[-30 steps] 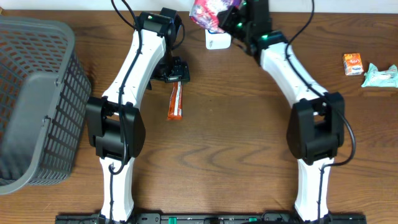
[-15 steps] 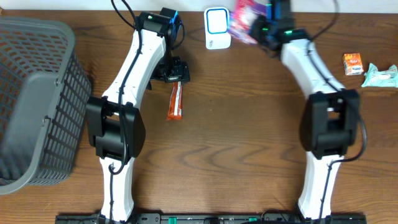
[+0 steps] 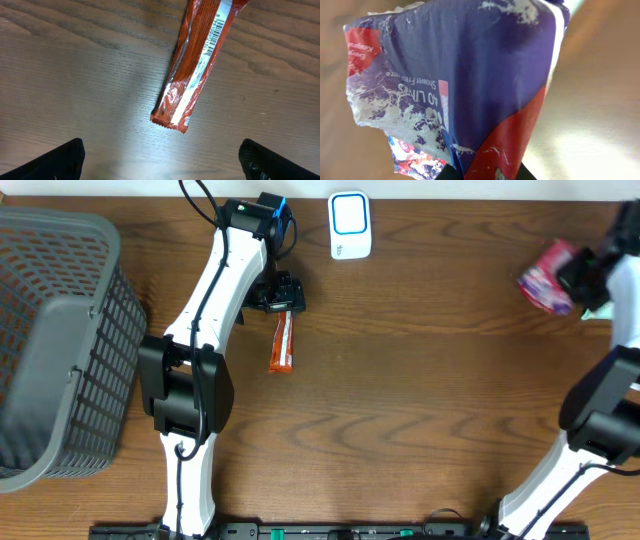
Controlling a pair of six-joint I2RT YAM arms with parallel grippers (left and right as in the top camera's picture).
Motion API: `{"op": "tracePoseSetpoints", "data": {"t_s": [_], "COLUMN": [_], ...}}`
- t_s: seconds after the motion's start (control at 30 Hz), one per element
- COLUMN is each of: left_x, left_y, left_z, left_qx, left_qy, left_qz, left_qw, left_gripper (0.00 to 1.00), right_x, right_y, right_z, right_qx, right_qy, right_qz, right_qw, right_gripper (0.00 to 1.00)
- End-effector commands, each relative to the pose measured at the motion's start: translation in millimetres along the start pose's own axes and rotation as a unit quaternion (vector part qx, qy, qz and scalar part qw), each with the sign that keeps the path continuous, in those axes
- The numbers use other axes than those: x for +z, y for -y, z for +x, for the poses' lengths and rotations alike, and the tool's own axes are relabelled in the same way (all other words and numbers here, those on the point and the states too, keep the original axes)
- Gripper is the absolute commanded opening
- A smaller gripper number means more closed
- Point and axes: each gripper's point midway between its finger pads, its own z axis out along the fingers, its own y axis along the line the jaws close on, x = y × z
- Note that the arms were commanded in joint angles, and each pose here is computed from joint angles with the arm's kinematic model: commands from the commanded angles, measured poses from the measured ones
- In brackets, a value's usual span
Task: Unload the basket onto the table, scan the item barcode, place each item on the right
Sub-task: 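Carry the purple package to the right edge and release it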
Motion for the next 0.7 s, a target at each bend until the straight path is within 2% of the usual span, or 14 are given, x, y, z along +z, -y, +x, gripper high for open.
{"op": "tracePoseSetpoints", "data": {"t_s": [0.0,0.2,0.23,0.3,0.37,0.4,0.67], "left_x": [7,7,7,7,7,7,7], "left_y": [-5,-5,-5,-5,-5,-5,-5], "left_z": [1,1,1,1,1,1,1], "left_qx": [-0.007,-0.007,-0.007,-0.007,-0.007,-0.007,-0.007], "left_qy": [-0.009,-0.009,-0.009,-0.009,-0.009,-0.009,-0.009], "left_qz": [-0.011,-0.011,-0.011,-0.011,-0.011,-0.011,-0.011], "left_qw": [1.0,1.0,1.0,1.0,1.0,1.0,1.0], "left_gripper": [0.98,0.98,0.98,0.98,0.98,0.98,0.98], "right_x": [-16,-19,-19,-20,-20,-20,-20], "right_y": [40,95,101,110,115,115,67], "right_z": [-25,-36,-37,-36,-36,-35,-14], "right_qx": [0.012,0.047,0.052,0.059,0.063,0.065,0.032], "right_qy": [0.038,0.037,0.035,0.028,0.023,0.02,-0.042], "right_qz": [0.057,0.118,0.124,0.13,0.132,0.129,0.001], "right_qw": [0.998,0.991,0.99,0.989,0.989,0.989,0.999], "right_gripper": [0.01,0.01,0.05,0.4,0.91,0.99,0.99]}}
